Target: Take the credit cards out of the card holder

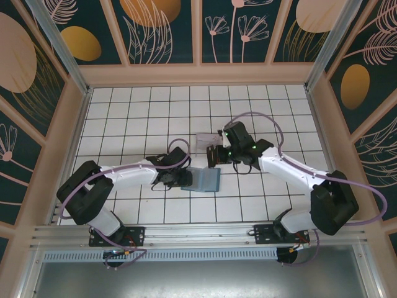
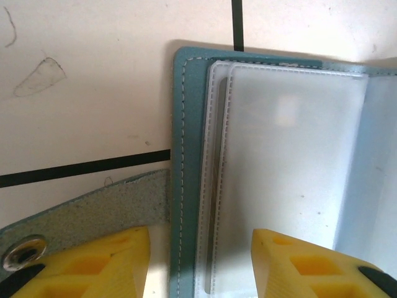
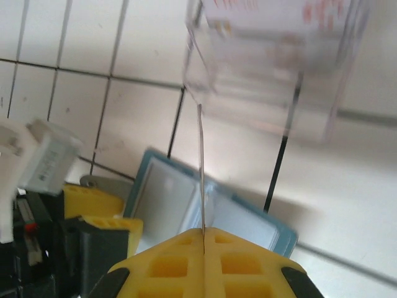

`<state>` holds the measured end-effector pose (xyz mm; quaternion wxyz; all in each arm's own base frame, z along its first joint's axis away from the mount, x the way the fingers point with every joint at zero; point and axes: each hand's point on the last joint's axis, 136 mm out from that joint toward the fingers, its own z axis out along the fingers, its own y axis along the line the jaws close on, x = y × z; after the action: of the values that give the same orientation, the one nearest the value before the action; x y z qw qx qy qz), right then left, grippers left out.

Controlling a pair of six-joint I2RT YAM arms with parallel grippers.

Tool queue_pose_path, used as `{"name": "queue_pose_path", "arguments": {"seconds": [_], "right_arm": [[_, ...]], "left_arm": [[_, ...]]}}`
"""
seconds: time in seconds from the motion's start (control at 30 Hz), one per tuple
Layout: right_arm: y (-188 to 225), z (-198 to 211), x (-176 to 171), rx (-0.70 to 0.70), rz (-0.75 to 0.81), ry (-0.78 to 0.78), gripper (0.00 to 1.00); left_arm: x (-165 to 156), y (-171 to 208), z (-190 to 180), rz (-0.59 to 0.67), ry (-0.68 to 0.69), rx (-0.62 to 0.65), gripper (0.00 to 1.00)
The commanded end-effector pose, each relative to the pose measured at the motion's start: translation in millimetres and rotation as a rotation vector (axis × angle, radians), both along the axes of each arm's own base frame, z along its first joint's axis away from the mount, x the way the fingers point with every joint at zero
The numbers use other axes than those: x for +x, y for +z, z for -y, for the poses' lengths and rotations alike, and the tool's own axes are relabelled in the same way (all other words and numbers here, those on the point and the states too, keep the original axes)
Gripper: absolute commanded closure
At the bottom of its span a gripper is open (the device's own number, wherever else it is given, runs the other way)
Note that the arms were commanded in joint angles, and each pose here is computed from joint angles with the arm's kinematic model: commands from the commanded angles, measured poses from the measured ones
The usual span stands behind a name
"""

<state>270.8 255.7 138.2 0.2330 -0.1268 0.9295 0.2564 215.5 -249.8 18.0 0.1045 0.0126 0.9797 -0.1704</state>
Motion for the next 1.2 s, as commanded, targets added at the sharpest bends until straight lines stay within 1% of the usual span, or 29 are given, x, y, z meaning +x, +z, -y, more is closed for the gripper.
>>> {"name": "queue_pose_path", "arguments": {"seconds": [0.0, 0.17, 0.27, 0.4, 0.5, 0.67, 0.83, 1.17], "right_arm": [[15, 11, 21, -0.183, 0.186, 0.166, 0.99], [19, 7, 37, -0.365, 0.346, 0.442, 1.0], [17, 5, 40, -0.445, 0.406, 0.6, 1.0], [12, 2, 42, -0.531, 0.45, 0.797, 1.0], [5, 0, 41, -0.57, 0.438, 0.914, 1.0], [-6, 0, 51, -0.621, 0.393, 1.009, 1.0], [-15, 0, 66, -0.654, 0.358, 1.048, 1.0], [-43, -7, 79, -0.649, 0.287, 1.128, 1.0]], "left_arm": [[-7, 2, 4, -0.021, -0.006, -0.034, 0.52], [-5, 5, 7, -0.012, -0.023, -0.04, 0.52], [-6, 6, 6, -0.009, -0.025, -0.039, 0.52], [-6, 8, 6, -0.006, -0.029, -0.046, 0.51], [-6, 9, 7, -0.004, -0.033, -0.047, 0.51], [-6, 7, 7, -0.009, -0.034, -0.044, 0.51], [-4, 9, 9, -0.006, -0.042, -0.043, 0.51], [-4, 10, 9, -0.006, -0.045, -0.039, 0.51]]}}
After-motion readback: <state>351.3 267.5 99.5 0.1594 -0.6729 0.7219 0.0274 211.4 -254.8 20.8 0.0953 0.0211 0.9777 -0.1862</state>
